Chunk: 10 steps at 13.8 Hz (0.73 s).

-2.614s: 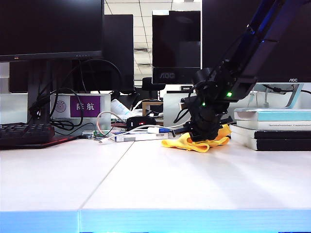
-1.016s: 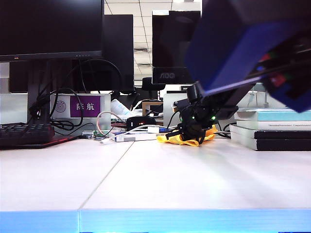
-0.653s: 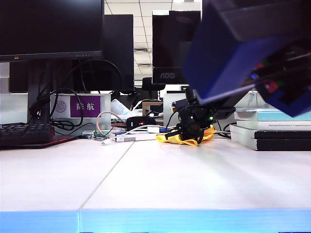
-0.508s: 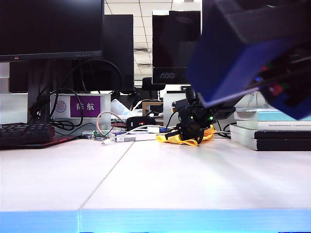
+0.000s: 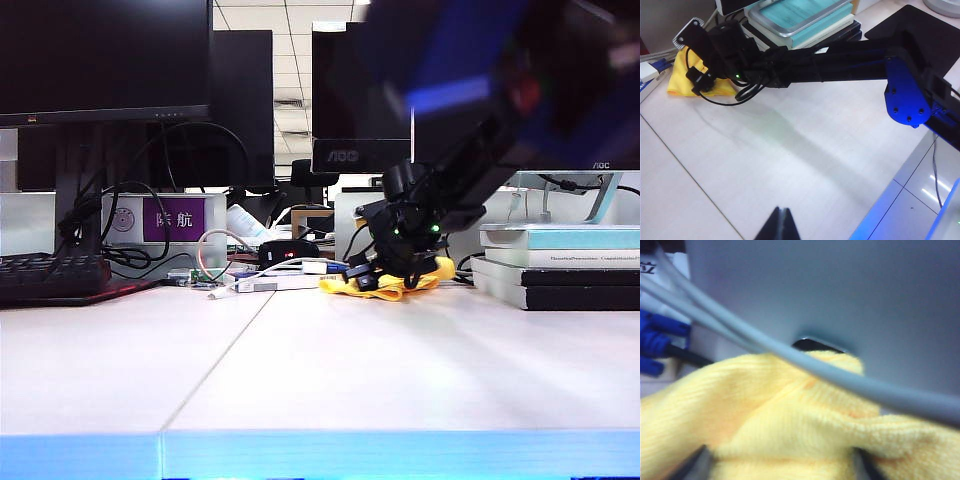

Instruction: Wipe the table from back to front using the rag.

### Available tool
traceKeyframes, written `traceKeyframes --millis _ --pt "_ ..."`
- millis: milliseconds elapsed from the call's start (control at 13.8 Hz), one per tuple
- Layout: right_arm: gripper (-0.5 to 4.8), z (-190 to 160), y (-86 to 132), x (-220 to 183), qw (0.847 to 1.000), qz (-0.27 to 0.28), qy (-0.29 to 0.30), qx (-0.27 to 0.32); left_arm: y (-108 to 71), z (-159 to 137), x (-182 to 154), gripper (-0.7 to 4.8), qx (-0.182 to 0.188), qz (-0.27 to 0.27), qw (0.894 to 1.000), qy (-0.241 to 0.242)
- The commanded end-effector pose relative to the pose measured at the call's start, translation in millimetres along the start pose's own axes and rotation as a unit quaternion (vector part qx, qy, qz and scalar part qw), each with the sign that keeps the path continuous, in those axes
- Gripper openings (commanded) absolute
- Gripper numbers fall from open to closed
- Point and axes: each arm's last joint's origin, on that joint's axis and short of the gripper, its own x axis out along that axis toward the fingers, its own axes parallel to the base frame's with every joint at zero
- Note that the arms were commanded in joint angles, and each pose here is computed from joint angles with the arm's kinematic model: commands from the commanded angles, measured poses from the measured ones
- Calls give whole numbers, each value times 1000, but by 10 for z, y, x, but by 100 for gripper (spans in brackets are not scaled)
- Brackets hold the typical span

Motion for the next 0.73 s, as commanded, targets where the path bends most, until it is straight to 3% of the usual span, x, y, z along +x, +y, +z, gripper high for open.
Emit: traceKeyframes --millis 73,218,290,436,508,726 --pt "323 -44 128 -71 997 28 63 -42 -5 23 -20 -6 1 -4 1000 -9" --pt "313 -16 187 -97 996 33 65 -54 -5 23 -20 -6 2 -4 1000 -9" --pt "251 33 222 -129 995 36 64 -63 -5 22 -20 -6 2 -4 1000 -9" --pt "24 119 258 -195 994 40 68 -69 -6 22 -22 -5 2 -4 1000 -9" --pt "-1 186 278 -254 993 44 74 -76 -6 23 -22 -5 2 -4 1000 -9" --pt "0 444 296 -443 992 52 70 -86 -5 27 -21 -5 4 -4 1000 -11"
